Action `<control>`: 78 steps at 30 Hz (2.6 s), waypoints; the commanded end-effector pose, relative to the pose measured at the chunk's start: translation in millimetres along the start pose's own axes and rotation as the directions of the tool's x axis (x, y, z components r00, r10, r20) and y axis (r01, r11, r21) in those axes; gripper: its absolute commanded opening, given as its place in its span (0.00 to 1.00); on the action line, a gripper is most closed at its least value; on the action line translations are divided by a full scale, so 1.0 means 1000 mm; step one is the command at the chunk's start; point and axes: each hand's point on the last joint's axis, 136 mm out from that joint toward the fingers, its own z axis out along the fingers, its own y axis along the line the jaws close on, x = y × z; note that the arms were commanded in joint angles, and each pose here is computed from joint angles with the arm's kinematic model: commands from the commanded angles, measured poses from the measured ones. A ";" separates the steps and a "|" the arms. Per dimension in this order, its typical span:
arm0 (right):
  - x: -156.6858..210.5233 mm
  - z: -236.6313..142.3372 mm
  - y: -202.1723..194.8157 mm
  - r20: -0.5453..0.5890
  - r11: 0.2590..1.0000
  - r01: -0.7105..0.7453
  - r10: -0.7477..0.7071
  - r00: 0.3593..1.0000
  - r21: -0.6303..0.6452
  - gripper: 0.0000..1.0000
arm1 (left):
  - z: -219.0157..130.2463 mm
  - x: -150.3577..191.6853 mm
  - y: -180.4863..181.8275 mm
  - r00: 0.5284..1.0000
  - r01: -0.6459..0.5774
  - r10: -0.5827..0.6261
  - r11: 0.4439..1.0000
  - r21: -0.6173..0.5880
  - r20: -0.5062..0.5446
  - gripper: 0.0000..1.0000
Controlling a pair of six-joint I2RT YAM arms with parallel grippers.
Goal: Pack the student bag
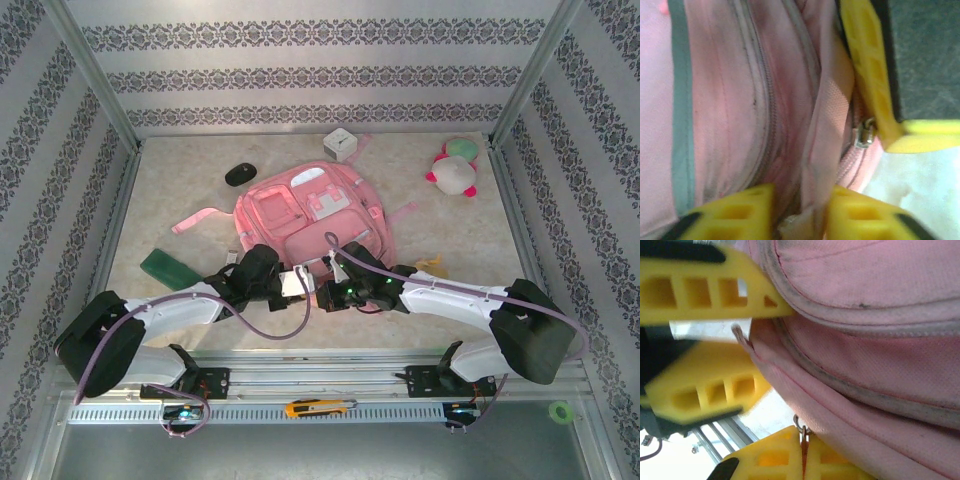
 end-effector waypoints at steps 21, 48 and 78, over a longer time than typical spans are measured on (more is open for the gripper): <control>-0.007 -0.080 -0.066 0.075 0.986 -0.162 0.159 0.984 0.044 0.00 | -0.042 0.015 0.022 0.981 -0.003 -0.016 0.995 -0.095 -0.192 0.00; -0.016 -0.070 -0.029 0.073 0.992 -0.095 0.100 0.992 -0.080 0.00 | 0.042 -0.078 -0.009 0.989 -0.134 0.130 0.990 0.045 0.068 0.43; -0.020 -0.065 -0.019 0.089 0.977 -0.099 0.118 0.989 -0.191 0.00 | -0.019 -0.087 -0.012 0.996 -0.009 0.005 0.999 0.043 0.093 0.73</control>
